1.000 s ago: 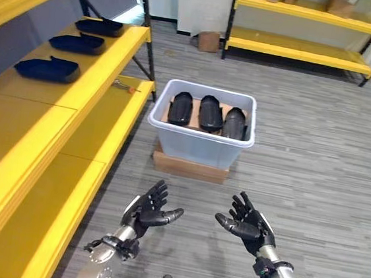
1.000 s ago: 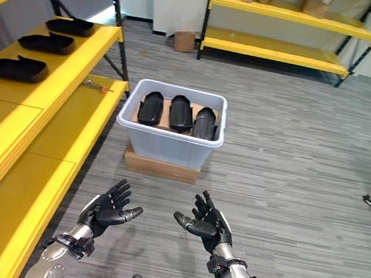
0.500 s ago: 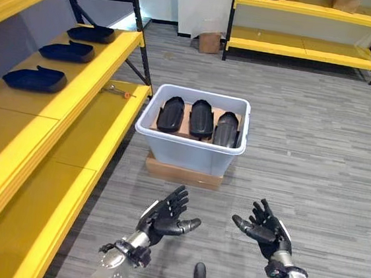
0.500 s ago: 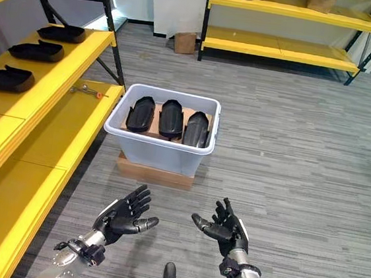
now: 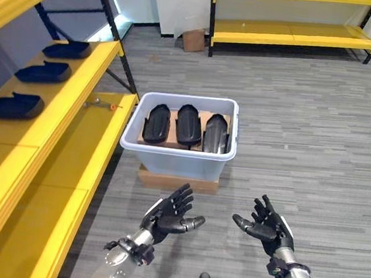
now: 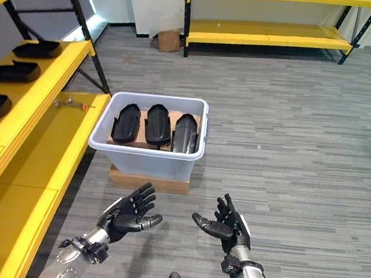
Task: Move parts from the plastic box to the shelf.
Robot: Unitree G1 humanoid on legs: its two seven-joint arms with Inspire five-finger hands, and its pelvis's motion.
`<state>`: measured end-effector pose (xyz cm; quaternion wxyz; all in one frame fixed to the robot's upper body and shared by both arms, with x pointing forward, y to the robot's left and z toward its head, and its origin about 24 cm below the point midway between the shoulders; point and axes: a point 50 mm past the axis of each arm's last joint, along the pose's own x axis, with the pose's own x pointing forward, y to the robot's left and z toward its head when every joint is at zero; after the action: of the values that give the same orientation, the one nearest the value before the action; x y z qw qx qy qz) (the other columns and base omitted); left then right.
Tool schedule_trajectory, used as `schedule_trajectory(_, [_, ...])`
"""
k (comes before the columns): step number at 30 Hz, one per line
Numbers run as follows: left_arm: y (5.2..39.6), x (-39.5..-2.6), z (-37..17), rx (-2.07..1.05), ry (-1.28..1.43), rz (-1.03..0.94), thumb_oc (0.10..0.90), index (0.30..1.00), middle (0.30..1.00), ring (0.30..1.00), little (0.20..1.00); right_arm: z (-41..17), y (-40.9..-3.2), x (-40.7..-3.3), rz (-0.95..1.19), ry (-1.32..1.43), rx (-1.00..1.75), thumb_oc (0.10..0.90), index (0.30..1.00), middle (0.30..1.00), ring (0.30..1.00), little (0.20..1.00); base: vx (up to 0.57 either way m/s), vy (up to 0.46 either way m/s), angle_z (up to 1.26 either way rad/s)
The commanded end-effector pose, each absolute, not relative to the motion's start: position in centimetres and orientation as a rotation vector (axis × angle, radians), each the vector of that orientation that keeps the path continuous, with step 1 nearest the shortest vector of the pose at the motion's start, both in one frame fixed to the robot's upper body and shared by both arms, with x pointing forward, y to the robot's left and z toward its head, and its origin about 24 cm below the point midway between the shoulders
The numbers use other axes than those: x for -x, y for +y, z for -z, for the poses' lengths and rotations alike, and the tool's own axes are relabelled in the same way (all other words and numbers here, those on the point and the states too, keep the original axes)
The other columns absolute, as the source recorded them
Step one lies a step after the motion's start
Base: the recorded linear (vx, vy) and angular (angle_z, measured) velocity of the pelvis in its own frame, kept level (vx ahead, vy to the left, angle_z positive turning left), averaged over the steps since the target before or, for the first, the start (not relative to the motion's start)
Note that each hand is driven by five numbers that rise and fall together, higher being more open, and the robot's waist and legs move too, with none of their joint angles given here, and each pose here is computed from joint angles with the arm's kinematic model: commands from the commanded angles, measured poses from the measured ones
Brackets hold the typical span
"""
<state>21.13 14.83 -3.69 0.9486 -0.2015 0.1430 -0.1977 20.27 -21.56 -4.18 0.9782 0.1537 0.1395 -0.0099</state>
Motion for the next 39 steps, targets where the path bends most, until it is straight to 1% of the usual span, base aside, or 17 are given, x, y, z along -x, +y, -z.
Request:
schedule_trajectory(1, [15.8,-22.6,1.0,0.425,0.111,0.394,0.900,1.000,1.000,1.000,1.000,0.2,-22.0,-22.7,-0.063,0.045,-0.286,0.900,1.000,1.000,1.000,1.000,0.26,0.278,-0.45])
schedule_trajectory(3, [16.0,-22.5,1.0,0.427,0.120,0.390,0.900,1.000,1.000,1.000,1.000,0.1,-21.9,-22.8,-0.078,0.050,-0.282,0.900,1.000,1.000,1.000,1.000,0.23,0.246,-0.49])
schedule_trajectory(5, [16.4,-22.3,1.1,0.404,0.130,0.442,0.900,1.000,1.000,1.000,1.000,-0.1,-21.9,-22.9,-0.116,0.062,-0.241,0.900,1.000,1.000,1.000,1.000,0.29,0.320,-0.28])
schedule_trajectory(8, [16.6,-22.1,1.4,0.385,0.150,0.451,0.900,1.000,1.000,1.000,1.000,-0.1,-22.0,-23.0,-0.141,0.067,-0.227,0.900,1.000,1.000,1.000,1.000,0.23,0.292,-0.23])
schedule_trajectory(9, [17.1,-22.0,1.7,0.362,0.156,0.432,0.900,1.000,1.000,1.000,1.000,-0.4,-21.9,-23.1,-0.189,0.062,-0.224,0.900,1.000,1.000,1.000,1.000,0.29,0.458,-0.47])
schedule_trajectory(13, [18.1,-22.2,2.2,0.364,0.172,0.364,0.900,1.000,1.000,1.000,1.000,-0.5,-21.8,-23.1,-0.230,0.062,-0.210,0.900,1.000,1.000,1.000,1.000,0.22,0.437,-0.56])
schedule_trajectory(14, [18.3,-22.1,2.8,0.347,0.209,0.370,0.900,1.000,1.000,1.000,1.000,-0.5,-21.8,-23.1,-0.215,0.064,-0.235,0.900,1.000,1.000,1.000,1.000,0.26,0.589,-0.52])
schedule_trajectory(19, [18.6,-22.2,3.0,0.300,0.222,0.383,0.900,1.000,1.000,1.000,1.000,-0.4,-21.1,-22.8,-0.199,0.065,-0.256,0.900,1.000,1.000,1.000,1.000,0.14,0.359,0.03])
schedule_trajectory(21, [18.8,-22.3,2.6,0.270,0.215,0.372,0.900,1.000,1.000,1.000,1.000,-0.5,-20.3,-22.8,-0.185,0.054,-0.263,0.900,1.000,1.000,1.000,1.000,0.10,0.379,0.20])
schedule_trajectory(27, [19.6,-22.6,1.9,0.249,0.168,0.310,0.900,1.000,1.000,1.000,1.000,-0.8,-19.9,-23.1,-0.117,0.016,-0.285,0.900,1.000,1.000,1.000,1.000,0.06,0.266,0.10])
schedule_trajectory(34, [19.7,-23.5,0.3,0.242,0.093,0.283,0.900,1.000,1.000,1.000,1.000,-1.7,-19.9,-24.1,-0.108,-0.010,-0.283,0.900,1.000,1.000,1.000,1.000,0.10,0.045,-0.02])
schedule_trajectory(39, [18.4,-23.3,0.3,0.237,0.106,0.349,0.900,1.000,1.000,1.000,1.000,-1.7,-20.5,-24.5,-0.061,-0.009,-0.286,0.900,1.000,1.000,1.000,1.000,0.20,-0.099,0.03])
